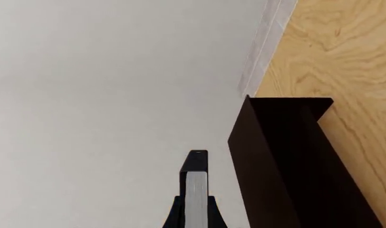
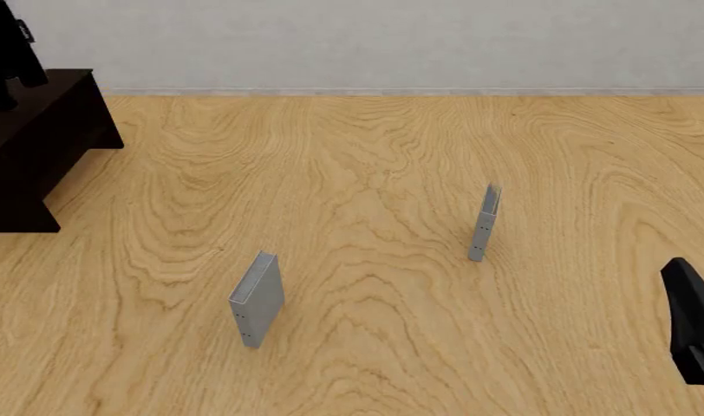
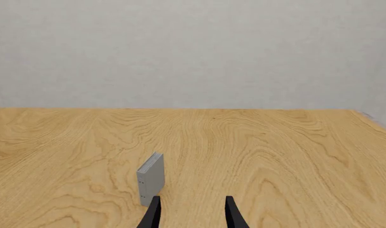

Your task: Pick up the book in the middle and place it on the cabinet shelf.

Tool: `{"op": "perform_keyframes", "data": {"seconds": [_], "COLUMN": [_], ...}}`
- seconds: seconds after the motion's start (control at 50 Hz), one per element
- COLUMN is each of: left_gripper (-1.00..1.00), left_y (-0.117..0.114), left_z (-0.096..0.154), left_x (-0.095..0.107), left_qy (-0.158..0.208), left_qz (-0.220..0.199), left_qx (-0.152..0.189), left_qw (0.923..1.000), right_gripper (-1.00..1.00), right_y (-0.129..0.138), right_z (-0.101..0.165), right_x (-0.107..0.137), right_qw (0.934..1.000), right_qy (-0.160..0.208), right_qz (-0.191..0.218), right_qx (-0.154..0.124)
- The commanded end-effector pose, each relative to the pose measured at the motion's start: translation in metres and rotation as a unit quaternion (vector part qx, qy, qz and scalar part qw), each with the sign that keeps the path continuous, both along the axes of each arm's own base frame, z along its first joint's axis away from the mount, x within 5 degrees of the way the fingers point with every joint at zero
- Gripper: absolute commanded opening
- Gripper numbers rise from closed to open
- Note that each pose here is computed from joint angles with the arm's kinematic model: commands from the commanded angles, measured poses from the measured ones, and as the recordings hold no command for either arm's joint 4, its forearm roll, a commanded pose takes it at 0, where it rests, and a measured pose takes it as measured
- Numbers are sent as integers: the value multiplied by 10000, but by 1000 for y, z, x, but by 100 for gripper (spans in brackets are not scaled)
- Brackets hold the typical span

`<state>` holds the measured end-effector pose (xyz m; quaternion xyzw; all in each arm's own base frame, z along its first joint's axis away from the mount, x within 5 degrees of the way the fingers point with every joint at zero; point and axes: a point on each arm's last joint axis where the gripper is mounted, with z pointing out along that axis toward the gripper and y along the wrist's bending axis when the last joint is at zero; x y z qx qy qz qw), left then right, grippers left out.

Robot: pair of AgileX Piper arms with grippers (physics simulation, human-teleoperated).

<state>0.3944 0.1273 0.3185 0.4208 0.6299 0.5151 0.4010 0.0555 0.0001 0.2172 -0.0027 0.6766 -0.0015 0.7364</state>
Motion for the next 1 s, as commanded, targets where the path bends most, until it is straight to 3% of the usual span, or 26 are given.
{"op": "perform_keyframes", "data": {"seconds": [0.02,0.3,0.74,1.0], "left_gripper": [-100,-100,-100,-100], "left_y": [3,4,29,26], "left_z": [-6,-19,-45,-55], "left_x": [6,20,24,27], "left_qy": [68,165,340,450], "left_qz": [-80,-98,163,131], "left_qx": [320,139,20,-98], "left_qw": [9994,9997,9993,9989], "right_gripper": [100,100,100,100], "right_y": [0,0,0,0], "right_z": [0,0,0,0], "right_x": [0,0,0,0], "right_qw": [10000,10000,10000,10000], "right_qy": [-1,-1,-1,-1], "right_qz": [0,2,0,0], "right_qx": [-1,1,0,0]}}
